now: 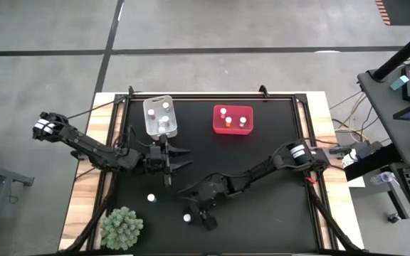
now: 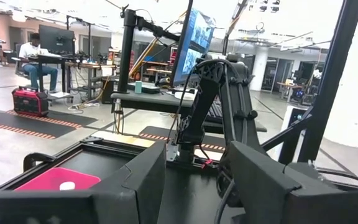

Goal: Pick and place medicine bottles into bin by pill shape (circle, oval)
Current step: Put the blue tablet bottle into the red bin

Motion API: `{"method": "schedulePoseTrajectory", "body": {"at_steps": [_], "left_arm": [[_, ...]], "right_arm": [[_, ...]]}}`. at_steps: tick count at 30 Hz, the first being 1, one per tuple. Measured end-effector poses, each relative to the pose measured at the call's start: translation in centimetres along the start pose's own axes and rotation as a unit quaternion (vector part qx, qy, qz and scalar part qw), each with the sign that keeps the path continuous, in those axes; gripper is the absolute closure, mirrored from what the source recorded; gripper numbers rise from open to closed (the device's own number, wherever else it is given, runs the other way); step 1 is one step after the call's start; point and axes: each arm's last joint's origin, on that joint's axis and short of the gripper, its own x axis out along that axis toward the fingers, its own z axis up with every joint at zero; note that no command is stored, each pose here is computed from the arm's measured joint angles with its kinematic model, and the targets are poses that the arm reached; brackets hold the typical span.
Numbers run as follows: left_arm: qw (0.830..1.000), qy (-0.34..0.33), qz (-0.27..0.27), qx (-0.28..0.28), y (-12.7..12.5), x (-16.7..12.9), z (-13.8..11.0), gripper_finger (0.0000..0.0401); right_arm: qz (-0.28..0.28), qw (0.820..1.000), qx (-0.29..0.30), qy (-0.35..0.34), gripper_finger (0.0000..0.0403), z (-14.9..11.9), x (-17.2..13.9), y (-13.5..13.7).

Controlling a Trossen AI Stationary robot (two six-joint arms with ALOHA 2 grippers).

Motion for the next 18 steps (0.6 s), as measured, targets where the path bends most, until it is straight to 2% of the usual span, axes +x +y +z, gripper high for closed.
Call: {"method": "schedulePoseTrajectory", "body": {"at_steps": [18], "left_arm": [[1.000, 0.000, 0.000, 0.000, 0.00, 0.00, 0.00, 0.0239]], "right_arm": [[0.008, 1.000, 0.008, 0.000, 0.0179, -0.93, 0.54, -0.37]]}}
